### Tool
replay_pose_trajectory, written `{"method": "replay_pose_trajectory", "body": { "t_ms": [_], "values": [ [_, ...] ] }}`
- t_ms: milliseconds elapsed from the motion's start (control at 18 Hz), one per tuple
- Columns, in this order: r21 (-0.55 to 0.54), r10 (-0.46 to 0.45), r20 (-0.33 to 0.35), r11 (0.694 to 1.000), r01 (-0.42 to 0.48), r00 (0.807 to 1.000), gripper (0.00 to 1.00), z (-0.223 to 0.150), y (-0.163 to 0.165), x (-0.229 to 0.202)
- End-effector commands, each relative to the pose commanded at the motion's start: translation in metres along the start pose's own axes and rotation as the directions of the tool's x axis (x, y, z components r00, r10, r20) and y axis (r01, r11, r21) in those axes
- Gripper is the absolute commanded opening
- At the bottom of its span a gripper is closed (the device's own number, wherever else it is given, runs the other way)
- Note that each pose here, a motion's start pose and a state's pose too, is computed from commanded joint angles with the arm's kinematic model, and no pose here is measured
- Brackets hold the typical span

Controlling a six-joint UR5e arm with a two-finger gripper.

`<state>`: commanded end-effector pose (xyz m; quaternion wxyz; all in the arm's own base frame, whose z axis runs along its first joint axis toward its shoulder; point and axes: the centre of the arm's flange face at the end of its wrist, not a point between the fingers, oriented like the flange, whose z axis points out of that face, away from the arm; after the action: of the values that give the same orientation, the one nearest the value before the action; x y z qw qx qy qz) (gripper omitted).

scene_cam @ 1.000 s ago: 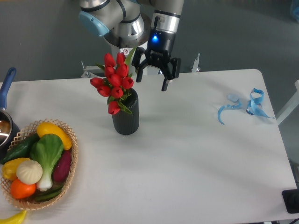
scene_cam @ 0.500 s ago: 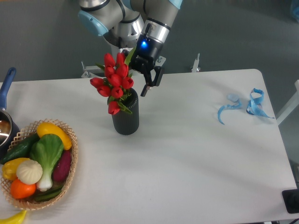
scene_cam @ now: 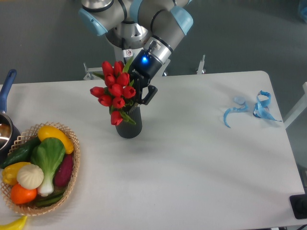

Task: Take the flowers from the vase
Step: 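Lower the gripper onto the tulip stems and close around them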

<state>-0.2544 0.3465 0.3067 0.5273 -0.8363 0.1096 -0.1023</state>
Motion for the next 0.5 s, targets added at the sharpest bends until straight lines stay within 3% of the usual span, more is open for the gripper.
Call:
{"method": "replay_pose_trajectory", "body": {
  "t_ms": [500],
  "values": [
    [0.104,-0.054,0.033,0.993,0.05,0.998,0.0,-0.025,-0.03,0.006]
  ]
}}
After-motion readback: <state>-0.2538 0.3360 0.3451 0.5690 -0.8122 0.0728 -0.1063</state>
